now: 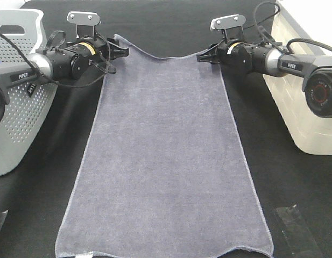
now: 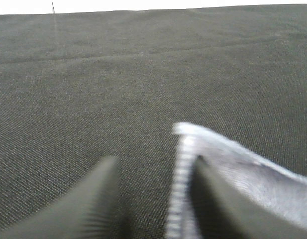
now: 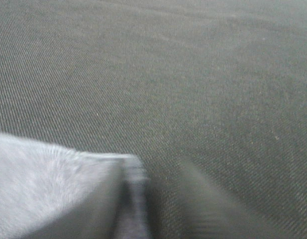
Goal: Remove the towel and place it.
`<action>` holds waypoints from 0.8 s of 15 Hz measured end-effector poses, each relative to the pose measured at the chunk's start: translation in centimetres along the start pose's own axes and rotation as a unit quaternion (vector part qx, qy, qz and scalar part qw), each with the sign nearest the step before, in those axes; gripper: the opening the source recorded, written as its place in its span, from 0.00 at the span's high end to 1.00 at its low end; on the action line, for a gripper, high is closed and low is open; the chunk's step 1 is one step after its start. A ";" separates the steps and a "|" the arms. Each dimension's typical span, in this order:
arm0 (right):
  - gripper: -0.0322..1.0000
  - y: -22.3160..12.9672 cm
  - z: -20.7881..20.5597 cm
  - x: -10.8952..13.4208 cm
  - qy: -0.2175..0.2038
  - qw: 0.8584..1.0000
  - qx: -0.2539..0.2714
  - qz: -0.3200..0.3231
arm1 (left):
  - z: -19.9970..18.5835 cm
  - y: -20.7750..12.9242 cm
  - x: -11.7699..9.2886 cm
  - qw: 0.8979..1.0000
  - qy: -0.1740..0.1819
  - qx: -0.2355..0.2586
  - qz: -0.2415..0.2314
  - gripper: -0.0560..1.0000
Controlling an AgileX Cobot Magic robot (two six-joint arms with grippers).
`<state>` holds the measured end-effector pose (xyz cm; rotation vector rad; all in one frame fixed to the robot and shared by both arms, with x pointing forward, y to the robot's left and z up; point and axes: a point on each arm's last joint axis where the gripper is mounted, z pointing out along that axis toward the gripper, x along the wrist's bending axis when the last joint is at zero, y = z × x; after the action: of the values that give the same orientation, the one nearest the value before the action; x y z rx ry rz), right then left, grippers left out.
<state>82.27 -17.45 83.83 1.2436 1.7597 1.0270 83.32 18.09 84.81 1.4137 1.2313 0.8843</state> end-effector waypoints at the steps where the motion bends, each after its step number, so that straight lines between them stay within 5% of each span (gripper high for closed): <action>1: 0.39 0.0 0.0 0.0 0.000 1.000 -0.001 0.000 | 0.0 0.1 0.0 1.000 -0.001 -0.005 0.000 0.42; 6: 0.28 0.6 -0.4 -0.1 -0.001 0.999 0.014 0.032 | -0.1 1.3 -0.2 1.000 -0.005 -0.027 0.000 0.38; 12: 0.28 6.8 -3.6 -1.0 -0.003 0.999 0.029 0.042 | -0.7 4.0 -0.1 1.000 0.002 -0.024 0.000 0.38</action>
<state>81.79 -17.66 91.54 1.3664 1.7564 1.0249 83.54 18.32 88.82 1.3736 1.2048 0.9109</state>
